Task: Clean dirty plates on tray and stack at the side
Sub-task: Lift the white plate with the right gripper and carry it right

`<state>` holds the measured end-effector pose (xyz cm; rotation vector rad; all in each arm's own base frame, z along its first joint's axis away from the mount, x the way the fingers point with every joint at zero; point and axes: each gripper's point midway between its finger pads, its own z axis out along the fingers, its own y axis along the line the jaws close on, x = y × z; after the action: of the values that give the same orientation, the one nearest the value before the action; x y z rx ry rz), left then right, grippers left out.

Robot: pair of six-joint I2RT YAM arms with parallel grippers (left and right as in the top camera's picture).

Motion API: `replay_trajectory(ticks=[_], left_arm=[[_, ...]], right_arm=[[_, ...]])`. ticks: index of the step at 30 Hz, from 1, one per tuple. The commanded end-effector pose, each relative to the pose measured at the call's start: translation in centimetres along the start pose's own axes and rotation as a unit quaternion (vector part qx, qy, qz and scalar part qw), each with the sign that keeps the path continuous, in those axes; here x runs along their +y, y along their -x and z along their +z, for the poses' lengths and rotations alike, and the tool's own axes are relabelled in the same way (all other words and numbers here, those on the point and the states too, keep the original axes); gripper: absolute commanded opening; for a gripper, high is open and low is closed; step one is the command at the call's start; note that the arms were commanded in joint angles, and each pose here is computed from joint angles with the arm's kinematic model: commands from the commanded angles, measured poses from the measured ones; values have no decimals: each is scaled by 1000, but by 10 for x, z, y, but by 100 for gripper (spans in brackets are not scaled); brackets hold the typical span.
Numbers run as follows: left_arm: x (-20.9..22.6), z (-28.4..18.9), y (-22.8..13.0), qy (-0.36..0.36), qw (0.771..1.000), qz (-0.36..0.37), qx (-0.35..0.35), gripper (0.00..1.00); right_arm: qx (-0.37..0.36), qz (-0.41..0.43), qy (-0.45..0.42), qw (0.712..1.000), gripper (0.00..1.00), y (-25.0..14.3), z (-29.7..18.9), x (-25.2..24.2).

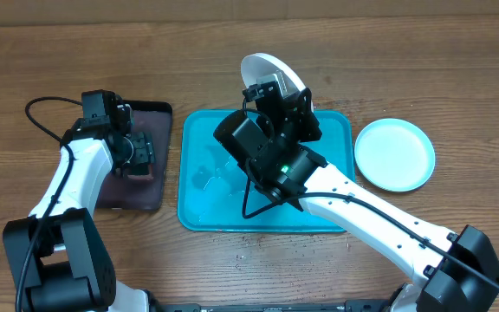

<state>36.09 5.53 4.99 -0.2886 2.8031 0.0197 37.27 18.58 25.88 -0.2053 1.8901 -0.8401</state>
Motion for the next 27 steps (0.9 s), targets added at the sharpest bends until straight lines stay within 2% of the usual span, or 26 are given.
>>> replay_trajectory(ticks=[1, 6, 10, 16, 21, 27], left_arm=[[3, -6, 1, 5, 1000, -5, -10, 75], [2, -6, 1, 3, 1000, -6, -9, 75], [2, -6, 1, 1, 1000, -12, -9, 76], [2, -6, 0, 1, 1000, -13, -8, 76], [2, -6, 0, 1, 1000, -13, -8, 76], [2, -6, 0, 1, 1000, -13, -8, 76]], right_arm=[[-13, 29, -18, 999, 4, 15, -6, -17], [-12, 34, -18, 999, 4, 14, -5, -18], [5, 68, 1, 998, 4, 9, 8, -16], [127, 159, 103, 974, 4, -39, 50, 2], [278, 279, 133, 909, 4, -99, 92, -15], [393, 399, 162, 812, 4, -153, 130, -55]])
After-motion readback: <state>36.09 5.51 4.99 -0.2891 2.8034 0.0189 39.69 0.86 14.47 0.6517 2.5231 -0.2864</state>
